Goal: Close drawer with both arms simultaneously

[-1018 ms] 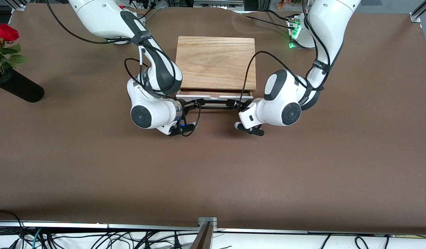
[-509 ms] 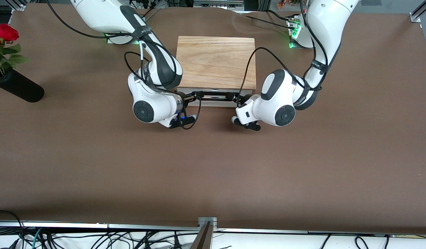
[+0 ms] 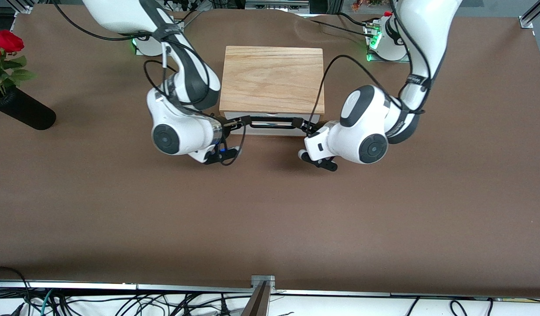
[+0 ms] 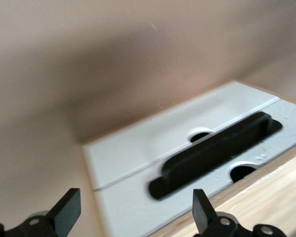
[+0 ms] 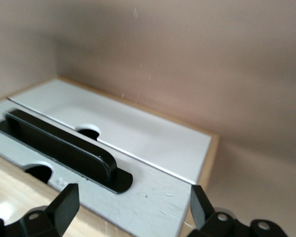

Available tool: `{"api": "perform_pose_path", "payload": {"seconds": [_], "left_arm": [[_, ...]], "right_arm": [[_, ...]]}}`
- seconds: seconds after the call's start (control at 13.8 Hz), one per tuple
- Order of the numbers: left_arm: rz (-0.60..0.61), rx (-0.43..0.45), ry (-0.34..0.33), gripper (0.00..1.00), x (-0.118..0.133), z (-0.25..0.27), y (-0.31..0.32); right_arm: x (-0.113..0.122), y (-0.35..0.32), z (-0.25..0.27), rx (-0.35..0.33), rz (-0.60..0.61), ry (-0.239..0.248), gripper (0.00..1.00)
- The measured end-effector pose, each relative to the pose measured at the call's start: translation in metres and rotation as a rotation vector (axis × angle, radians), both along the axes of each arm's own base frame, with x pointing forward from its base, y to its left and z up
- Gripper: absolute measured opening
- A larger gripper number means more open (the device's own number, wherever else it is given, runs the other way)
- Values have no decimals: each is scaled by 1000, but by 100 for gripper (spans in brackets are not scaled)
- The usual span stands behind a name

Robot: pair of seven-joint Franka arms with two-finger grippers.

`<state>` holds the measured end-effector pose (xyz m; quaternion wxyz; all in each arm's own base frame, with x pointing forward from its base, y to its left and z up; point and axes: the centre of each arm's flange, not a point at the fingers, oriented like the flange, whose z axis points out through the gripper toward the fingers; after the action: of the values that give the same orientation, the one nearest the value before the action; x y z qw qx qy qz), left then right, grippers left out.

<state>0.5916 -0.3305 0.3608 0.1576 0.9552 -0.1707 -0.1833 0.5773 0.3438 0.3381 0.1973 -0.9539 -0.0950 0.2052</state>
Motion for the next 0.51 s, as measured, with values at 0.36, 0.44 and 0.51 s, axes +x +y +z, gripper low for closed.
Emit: {"api": "perform_pose_path", "payload": {"seconds": [0.36, 0.44, 0.51], "left_arm": [[-48, 254, -315, 100, 30, 120, 70], [-12, 271, -319, 100, 33, 138, 98], [36, 284, -310, 100, 35, 155, 132]], "right_arm": [[58, -93, 73, -43, -126, -152, 100], [62, -110, 85, -67, -137, -174, 100], [63, -125, 97, -96, -139, -190, 100]]}}
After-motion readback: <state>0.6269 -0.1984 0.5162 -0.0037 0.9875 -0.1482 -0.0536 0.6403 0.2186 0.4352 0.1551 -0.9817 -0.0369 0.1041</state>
